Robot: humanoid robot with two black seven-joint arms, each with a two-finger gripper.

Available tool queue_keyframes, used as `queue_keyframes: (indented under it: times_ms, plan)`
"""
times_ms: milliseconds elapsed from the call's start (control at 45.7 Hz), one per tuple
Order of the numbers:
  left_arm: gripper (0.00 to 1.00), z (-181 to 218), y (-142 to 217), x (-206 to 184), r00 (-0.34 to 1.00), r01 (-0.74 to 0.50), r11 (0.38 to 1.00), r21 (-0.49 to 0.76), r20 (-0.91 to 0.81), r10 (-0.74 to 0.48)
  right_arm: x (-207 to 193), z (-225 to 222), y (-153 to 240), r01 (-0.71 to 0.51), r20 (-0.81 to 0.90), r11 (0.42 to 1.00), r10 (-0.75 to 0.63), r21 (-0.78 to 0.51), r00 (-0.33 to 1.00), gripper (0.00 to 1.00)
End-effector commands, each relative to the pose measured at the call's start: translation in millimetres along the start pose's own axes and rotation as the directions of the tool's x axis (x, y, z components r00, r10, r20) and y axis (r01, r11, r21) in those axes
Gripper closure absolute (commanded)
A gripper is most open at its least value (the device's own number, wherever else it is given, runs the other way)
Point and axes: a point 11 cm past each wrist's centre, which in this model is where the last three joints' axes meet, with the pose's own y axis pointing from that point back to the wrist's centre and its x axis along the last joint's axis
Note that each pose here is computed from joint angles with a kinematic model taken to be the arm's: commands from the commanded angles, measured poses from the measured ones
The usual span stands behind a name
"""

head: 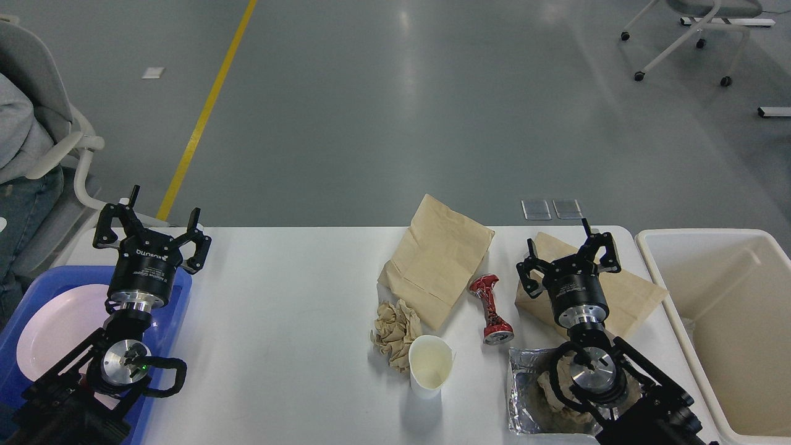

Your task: Tidy desktop

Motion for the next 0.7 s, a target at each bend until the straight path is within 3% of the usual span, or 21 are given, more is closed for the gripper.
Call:
queue_keyframes:
  times_ms: [0, 306, 678]
  plan:
    - [0.04, 0.0, 0.0, 0.0, 1.000, 0.000, 1.000, 0.000, 0.000, 0.000, -0.9, 0.4, 0.1, 0.007, -0.011, 1.000, -0.007, -0.004, 1.000, 0.00]
    - [0.04, 0.0, 0.0, 0.0, 1.000, 0.000, 1.000, 0.000, 0.000, 0.000, -8.4, -2.3, -2.0, 0.029, 0.006, 1.000, -0.029, 0.005, 1.000, 0.00]
    - [0.04, 0.0, 0.0, 0.0, 1.000, 0.000, 1.000, 0.000, 0.000, 0.000, -8.4, -54.4, -16.3, 0.081, -0.065, 0.994, -0.076, 0.070, 0.995, 0.00]
